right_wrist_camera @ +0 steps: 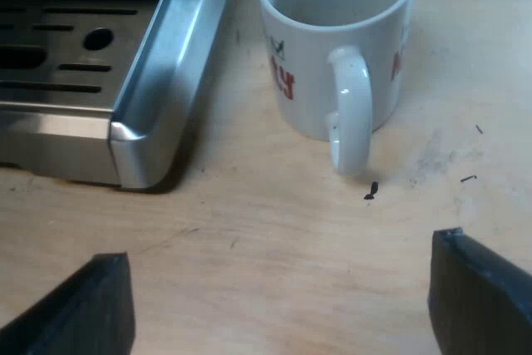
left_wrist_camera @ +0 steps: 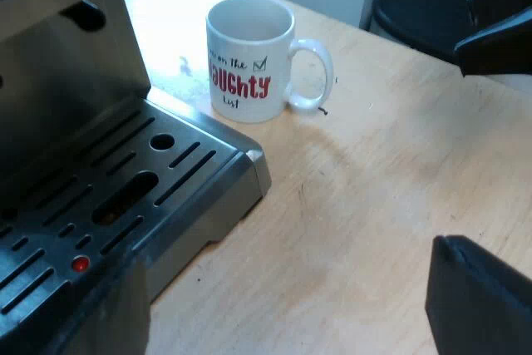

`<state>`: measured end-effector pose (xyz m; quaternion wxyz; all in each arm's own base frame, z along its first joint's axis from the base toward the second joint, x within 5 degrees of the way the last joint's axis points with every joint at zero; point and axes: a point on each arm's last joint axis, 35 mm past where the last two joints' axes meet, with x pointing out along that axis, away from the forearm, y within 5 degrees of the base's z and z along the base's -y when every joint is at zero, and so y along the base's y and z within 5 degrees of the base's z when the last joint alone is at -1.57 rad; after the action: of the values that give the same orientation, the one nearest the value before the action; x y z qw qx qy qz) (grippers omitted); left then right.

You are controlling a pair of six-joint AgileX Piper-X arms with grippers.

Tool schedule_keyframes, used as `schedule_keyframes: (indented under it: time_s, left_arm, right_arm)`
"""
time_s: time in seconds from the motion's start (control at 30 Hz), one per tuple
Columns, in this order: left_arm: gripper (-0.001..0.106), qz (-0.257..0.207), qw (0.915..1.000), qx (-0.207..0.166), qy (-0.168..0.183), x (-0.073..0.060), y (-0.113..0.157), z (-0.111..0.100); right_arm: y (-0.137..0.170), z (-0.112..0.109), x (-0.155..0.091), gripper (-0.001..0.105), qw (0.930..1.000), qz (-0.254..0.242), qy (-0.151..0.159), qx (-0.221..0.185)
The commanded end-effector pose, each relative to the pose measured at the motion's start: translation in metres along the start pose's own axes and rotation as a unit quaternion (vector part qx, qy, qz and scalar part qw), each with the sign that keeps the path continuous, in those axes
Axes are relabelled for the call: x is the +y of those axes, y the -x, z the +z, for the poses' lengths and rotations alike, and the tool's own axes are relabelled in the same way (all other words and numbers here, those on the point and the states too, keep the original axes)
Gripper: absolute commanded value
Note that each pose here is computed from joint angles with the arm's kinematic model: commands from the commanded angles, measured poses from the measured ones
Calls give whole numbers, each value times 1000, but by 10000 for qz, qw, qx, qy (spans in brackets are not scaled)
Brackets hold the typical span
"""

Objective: Place mug into machine

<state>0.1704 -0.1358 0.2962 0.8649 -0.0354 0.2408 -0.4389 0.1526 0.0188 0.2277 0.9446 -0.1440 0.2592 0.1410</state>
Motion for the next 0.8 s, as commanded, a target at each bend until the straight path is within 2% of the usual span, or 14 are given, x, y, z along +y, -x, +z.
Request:
schedule_keyframes:
  time_s: [0.03,0.17,0.37,0.47,0.8]
  left_arm:
    - [70,-50,9999,-89,0,-1,-1,3]
    - [70,-50,9999,-89,9,-1,-1,3]
    - [70,-50,9999,-89,9,-1,-1,3]
    - [70,-50,9999,-89,9,-1,-1,3]
    - [70,-50,9999,-89,9,-1,-1,3]
  right_arm:
    - [-5,-5,1,72,9995,-143,31,-270]
    - [-16,-27,5,72,9955,-443,-399,-731]
    - [-22,-54,11,72,9898,-780,-415,-1114]
    - [-22,-54,10,72,9844,-1038,-424,-1353]
    - [-41,-60,10,72,9884,-948,-425,-1108]
